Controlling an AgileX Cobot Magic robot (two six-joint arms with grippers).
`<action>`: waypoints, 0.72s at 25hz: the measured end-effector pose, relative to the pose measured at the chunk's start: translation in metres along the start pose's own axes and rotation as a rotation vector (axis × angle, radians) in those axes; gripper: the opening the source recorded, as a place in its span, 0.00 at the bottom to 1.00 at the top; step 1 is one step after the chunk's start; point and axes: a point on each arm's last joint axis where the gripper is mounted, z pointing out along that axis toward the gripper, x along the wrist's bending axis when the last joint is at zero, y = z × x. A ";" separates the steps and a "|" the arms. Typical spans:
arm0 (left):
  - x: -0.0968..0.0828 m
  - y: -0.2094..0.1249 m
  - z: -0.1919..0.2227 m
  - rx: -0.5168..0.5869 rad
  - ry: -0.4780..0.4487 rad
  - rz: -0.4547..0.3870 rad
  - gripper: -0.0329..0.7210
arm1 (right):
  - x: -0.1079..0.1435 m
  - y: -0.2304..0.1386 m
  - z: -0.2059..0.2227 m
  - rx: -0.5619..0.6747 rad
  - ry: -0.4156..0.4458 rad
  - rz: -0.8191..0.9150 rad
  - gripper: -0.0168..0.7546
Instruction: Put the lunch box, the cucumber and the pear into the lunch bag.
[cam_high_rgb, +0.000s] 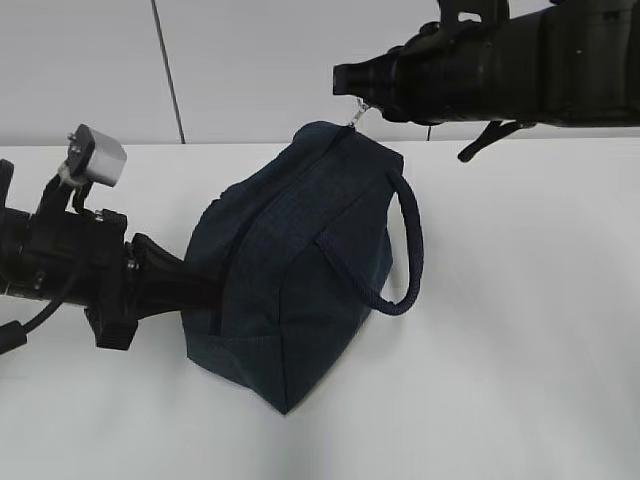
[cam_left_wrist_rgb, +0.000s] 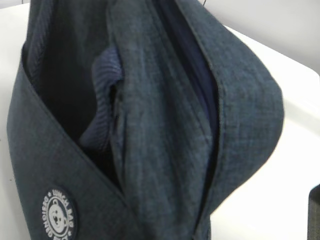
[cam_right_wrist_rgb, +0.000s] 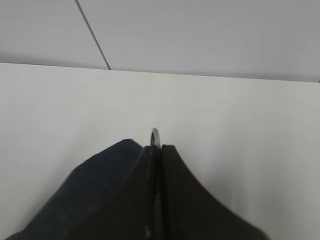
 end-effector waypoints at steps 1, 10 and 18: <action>0.000 0.000 0.000 0.000 0.001 -0.002 0.05 | -0.008 -0.001 0.006 0.009 -0.007 0.009 0.02; 0.002 -0.001 0.000 0.012 0.019 -0.037 0.05 | -0.078 -0.031 0.072 0.110 -0.048 0.104 0.02; 0.003 -0.001 0.000 0.014 0.036 -0.051 0.05 | -0.095 -0.065 0.096 0.198 0.035 0.186 0.02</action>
